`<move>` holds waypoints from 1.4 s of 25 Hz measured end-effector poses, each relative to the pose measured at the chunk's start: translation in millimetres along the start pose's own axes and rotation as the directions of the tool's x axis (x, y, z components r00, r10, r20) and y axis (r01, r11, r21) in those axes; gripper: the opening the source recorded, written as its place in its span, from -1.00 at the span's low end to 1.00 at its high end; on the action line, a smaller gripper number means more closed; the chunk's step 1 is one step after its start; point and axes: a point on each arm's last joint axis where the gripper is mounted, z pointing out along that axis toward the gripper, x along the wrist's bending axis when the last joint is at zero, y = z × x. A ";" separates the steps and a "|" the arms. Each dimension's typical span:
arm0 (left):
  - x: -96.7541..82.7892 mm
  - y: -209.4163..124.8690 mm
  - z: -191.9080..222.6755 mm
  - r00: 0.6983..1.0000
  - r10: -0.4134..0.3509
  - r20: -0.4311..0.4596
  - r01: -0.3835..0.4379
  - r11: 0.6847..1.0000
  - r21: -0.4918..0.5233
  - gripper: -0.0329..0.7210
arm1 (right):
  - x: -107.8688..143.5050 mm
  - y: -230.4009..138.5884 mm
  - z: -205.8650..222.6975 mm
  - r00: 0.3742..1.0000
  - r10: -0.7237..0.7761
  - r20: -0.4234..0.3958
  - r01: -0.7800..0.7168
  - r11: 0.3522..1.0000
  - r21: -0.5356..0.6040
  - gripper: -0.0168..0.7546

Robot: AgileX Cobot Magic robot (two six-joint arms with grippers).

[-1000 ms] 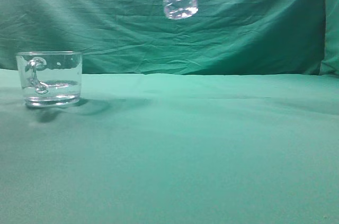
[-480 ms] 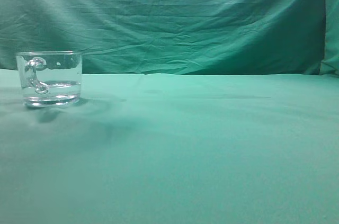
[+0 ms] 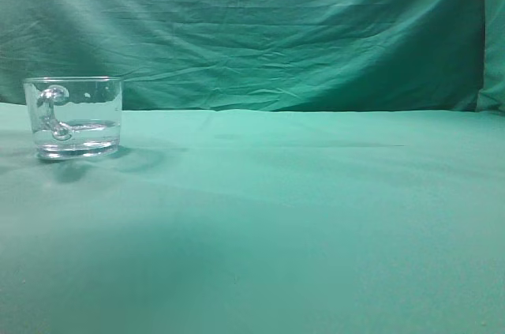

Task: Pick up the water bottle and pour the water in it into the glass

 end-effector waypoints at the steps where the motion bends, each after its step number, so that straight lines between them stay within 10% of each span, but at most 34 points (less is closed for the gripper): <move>1: 0.0 0.0 0.0 1.000 0.000 0.000 0.000 1.000 0.000 -0.91 | -0.9 -5.5 -3.0 1.000 -0.013 -0.013 0.012 1.000 -0.010 -0.15; 21: 0.0 0.0 0.0 1.000 0.000 0.000 0.000 1.000 0.000 -0.91 | -86.3 -161.1 6.7 0.980 0.146 -0.136 -0.161 0.980 -0.113 -0.15; 35: 0.0 0.0 0.0 1.000 0.000 0.000 0.000 1.000 0.000 -0.91 | -69.9 -212.0 83.6 0.965 -0.052 -0.258 -0.023 0.960 -0.279 -0.15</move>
